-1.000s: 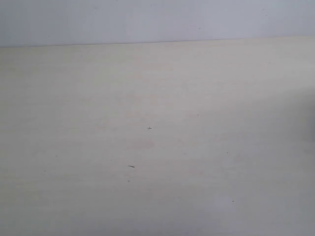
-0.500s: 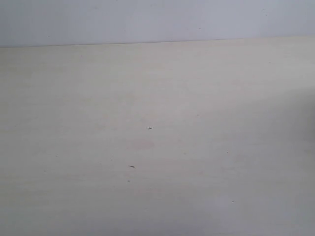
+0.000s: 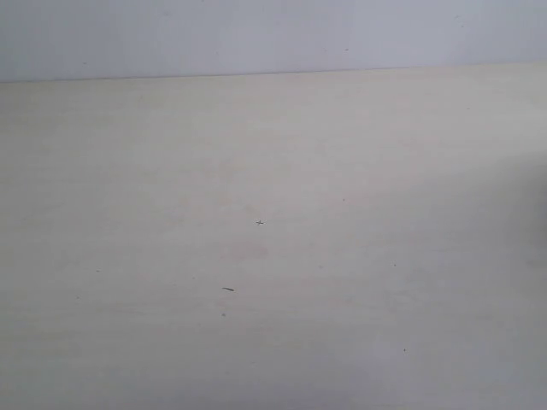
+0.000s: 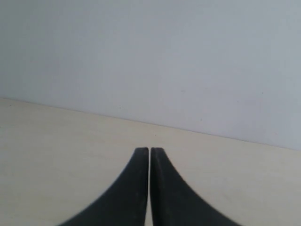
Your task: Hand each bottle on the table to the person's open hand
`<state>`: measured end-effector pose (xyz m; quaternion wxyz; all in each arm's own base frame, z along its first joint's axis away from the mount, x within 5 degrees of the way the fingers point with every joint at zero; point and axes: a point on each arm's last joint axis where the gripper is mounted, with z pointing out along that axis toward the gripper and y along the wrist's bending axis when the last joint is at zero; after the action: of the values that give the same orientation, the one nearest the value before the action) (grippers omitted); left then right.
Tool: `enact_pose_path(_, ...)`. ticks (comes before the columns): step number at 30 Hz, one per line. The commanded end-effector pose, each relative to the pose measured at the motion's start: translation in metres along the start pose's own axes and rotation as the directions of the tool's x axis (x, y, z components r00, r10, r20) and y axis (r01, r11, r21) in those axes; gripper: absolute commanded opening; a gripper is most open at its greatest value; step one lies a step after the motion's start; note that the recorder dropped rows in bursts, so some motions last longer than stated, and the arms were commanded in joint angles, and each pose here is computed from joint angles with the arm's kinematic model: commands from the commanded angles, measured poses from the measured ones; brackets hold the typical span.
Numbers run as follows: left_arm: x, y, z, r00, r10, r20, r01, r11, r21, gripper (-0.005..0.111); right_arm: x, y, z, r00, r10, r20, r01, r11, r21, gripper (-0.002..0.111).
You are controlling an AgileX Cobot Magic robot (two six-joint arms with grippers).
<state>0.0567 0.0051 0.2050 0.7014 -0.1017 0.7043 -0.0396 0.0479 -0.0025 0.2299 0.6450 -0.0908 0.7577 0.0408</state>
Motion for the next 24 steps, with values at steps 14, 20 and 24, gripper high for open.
enact_pose_path(14,0.000,0.000,0.000,1.000,-0.004,0.013,0.004,1.000,0.002,0.004,-0.001,-0.005,-0.001,1.000,-0.015,0.024,0.012,0.995,0.095,0.001)
enact_pose_path(20,0.002,0.000,0.003,1.000,-0.005,-0.031,0.004,1.000,-0.007,0.004,-0.011,-0.009,-0.005,0.982,0.102,0.162,-0.139,0.961,0.240,0.001)
enact_pose_path(24,0.005,0.001,0.006,0.998,-0.005,-0.068,0.004,1.000,-0.015,0.004,-0.015,-0.009,-0.006,0.965,0.136,0.222,-0.194,0.946,0.259,0.001)
